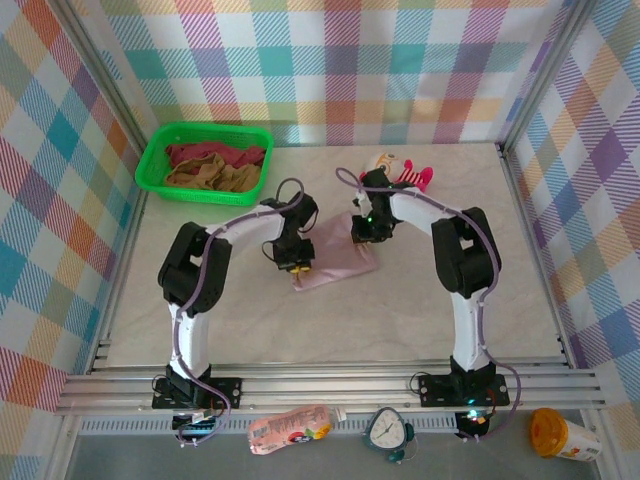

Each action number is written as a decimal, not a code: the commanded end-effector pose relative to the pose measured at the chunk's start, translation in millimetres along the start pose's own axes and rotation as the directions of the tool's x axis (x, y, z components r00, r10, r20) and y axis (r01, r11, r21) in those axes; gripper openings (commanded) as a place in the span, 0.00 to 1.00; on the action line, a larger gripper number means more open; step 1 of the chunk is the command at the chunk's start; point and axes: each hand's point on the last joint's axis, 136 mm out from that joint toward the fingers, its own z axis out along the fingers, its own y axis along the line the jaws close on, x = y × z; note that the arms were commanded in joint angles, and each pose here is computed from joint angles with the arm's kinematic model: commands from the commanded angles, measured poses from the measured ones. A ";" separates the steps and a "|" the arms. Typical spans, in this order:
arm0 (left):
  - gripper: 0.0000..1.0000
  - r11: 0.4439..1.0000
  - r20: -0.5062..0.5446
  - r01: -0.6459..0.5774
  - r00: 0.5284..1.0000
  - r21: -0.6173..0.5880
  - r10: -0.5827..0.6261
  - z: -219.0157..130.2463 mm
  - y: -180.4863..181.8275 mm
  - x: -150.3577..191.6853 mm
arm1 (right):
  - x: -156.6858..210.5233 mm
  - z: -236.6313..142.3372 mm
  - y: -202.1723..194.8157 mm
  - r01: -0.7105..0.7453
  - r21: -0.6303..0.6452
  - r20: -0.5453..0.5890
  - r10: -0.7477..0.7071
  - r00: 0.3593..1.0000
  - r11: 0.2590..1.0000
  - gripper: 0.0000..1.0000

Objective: Fold and stack the tank tops

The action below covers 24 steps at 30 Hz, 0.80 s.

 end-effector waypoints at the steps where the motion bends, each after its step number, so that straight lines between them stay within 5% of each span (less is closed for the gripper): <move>1: 0.14 0.991 0.019 -0.039 0.999 -0.131 0.042 2.9 35.0 -30.9 | -20.9 5.2 4.3 -0.038 -0.028 0.006 0.038 0.999 0.999 0.15; 13: 0.13 0.977 0.222 -0.113 0.963 -0.183 0.153 -15.7 25.7 -163.3 | -103.2 20.5 -18.9 -0.094 0.039 0.149 0.088 0.985 0.995 0.13; 24: 0.14 0.985 0.359 -0.132 0.919 -0.113 0.165 -15.3 -5.6 -224.5 | -167.3 18.0 -44.3 -0.090 0.119 0.310 0.049 0.949 0.989 0.12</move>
